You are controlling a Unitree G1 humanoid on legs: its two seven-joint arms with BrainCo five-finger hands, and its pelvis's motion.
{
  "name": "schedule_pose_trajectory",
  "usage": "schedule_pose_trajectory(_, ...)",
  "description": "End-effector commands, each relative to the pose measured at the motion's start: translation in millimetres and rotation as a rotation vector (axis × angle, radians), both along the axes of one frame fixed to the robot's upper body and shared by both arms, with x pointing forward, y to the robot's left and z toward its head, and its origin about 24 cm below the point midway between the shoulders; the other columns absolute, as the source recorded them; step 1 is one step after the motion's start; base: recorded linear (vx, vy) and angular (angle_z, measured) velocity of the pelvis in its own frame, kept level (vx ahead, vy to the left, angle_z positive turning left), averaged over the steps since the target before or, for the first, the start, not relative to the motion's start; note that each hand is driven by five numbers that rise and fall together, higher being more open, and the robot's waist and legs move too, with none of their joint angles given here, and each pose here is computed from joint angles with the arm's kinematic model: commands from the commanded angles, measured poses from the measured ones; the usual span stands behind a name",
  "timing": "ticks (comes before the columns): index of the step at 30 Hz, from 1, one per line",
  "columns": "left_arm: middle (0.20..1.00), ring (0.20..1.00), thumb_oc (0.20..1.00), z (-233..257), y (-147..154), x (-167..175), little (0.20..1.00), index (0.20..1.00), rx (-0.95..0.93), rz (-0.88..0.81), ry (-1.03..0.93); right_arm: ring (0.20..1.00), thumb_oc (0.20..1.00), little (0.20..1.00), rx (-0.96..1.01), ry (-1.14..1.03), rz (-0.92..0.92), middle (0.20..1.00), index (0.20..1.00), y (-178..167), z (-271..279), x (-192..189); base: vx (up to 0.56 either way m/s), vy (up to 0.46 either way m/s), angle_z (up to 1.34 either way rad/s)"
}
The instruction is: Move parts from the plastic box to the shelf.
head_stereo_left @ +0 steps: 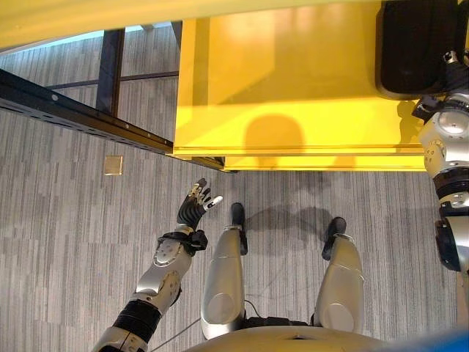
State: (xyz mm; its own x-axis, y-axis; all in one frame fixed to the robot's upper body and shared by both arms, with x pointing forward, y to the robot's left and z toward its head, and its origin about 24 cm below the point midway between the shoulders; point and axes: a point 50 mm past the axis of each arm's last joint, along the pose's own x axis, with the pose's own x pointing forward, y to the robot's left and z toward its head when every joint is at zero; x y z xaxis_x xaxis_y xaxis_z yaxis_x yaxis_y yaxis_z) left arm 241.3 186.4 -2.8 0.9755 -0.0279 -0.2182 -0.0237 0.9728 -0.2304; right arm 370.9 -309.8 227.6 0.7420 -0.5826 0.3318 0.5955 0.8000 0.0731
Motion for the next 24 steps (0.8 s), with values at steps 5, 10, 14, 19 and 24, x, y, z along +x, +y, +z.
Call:
schedule_pose_trajectory(5, 1.000, 1.000, 1.000, 12.1, 5.6, 0.3, 1.000, 1.000, 0.007, 0.021, -0.086, 1.000, 1.000, 1.000, -0.062, -0.009, -0.043, 1.000, 1.000, -10.4, 2.3, -9.3, 0.00, 0.000, 0.00)
schedule_pose_trajectory(10, 1.000, 1.000, 1.000, 12.2, 6.5, 0.5, 1.000, 1.000, 0.005, 0.028, -0.088, 1.000, 1.000, 1.000, -0.089, -0.073, -0.018, 1.000, 1.000, -2.7, 16.7, -10.3, 0.00, 0.000, 0.00)
schedule_pose_trajectory(14, 1.000, 1.000, 1.000, 13.1, 7.3, 1.2, 1.000, 1.000, 0.006, 0.030, -0.092, 1.000, 1.000, 1.000, -0.131, -0.125, 0.005, 1.000, 1.000, 6.1, 29.9, -11.8, 0.00, 0.000, 0.00)
schedule_pose_trajectory(19, 1.000, 1.000, 1.000, 14.1, 8.3, 2.2, 1.000, 1.000, 0.008, 0.041, -0.095, 1.000, 1.000, 1.000, -0.186, -0.210, 0.042, 1.000, 1.000, 21.3, 43.2, -18.4, 0.00, 0.000, 0.00)
schedule_pose_trajectory(24, 1.000, 1.000, 1.000, 14.4, 8.4, 2.9, 1.000, 1.000, 0.003, 0.056, -0.094, 1.000, 1.000, 1.000, -0.151, -0.354, 0.129, 1.000, 1.000, 42.7, 47.1, -33.3, 0.00, 0.000, 0.00)
